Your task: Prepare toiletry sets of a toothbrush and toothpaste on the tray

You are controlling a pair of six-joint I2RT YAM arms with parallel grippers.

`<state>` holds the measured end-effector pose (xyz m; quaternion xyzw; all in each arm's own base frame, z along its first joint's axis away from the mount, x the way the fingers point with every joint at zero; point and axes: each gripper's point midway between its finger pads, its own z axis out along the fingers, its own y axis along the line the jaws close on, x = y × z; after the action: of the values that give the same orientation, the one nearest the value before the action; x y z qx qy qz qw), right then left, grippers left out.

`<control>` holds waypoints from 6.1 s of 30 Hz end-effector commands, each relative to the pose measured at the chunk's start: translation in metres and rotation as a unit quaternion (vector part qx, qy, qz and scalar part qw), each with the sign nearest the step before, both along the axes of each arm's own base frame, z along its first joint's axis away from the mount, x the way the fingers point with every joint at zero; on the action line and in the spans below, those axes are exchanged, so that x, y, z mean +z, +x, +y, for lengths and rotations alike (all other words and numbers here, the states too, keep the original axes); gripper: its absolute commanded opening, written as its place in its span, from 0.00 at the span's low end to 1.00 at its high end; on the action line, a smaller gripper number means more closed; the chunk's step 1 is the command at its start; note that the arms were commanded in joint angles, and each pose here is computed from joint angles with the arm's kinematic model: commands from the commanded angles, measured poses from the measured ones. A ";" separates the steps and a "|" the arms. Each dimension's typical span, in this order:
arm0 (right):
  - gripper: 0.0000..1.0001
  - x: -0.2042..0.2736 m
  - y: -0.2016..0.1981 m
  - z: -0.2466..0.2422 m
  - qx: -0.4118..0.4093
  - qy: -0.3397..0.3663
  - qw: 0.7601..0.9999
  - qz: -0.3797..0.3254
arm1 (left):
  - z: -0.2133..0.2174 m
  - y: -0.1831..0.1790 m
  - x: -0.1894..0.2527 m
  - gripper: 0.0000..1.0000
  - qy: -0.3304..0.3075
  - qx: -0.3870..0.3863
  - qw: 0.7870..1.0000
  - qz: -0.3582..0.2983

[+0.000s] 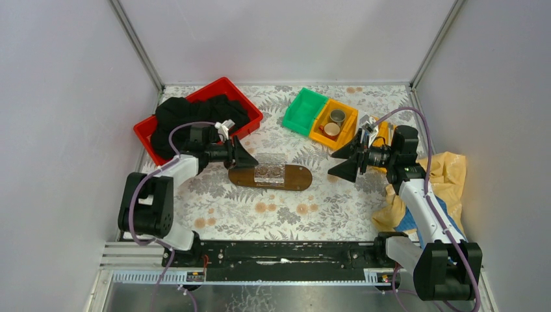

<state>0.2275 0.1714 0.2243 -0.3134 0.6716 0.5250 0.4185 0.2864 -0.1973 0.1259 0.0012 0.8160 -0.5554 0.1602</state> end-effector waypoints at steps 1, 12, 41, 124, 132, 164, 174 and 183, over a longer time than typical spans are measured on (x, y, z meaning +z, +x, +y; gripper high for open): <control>0.99 0.021 0.000 0.000 0.011 0.001 0.999 -0.047 | 0.014 0.000 0.009 0.53 0.016 0.035 0.999 -0.025; 1.00 0.020 0.004 -0.007 -0.010 -0.022 0.997 -0.071 | 0.053 -0.002 0.040 0.57 0.111 0.135 0.975 -0.140; 1.00 0.014 0.131 -0.119 -0.326 -0.237 0.915 -0.016 | 0.108 -0.016 0.112 1.00 0.209 0.306 0.857 -0.358; 0.52 -0.117 0.255 -0.186 -0.353 -0.210 0.889 0.201 | 0.083 -0.031 0.079 1.00 0.242 0.238 0.882 -0.327; 0.54 -0.128 0.262 -0.185 -0.347 -0.215 0.888 0.211 | 0.082 -0.032 0.080 1.00 0.241 0.236 0.883 -0.328; 0.53 -0.106 0.274 -0.060 -0.196 -0.413 0.888 0.050 | 0.084 -0.030 0.075 1.00 0.252 0.236 0.883 -0.317; 0.43 -0.131 0.277 -0.058 -0.200 -0.476 0.854 0.064 | 0.083 -0.030 0.075 1.00 0.251 0.235 0.884 -0.317; 0.38 -0.135 0.269 -0.057 -0.193 -0.486 0.850 0.067 | 0.083 -0.030 0.075 1.00 0.251 0.234 0.884 -0.317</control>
<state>0.4959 0.1120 0.0757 -0.2948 0.9190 0.0724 0.2518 0.2541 -0.1163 0.1899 0.0214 0.8163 -0.2558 0.5175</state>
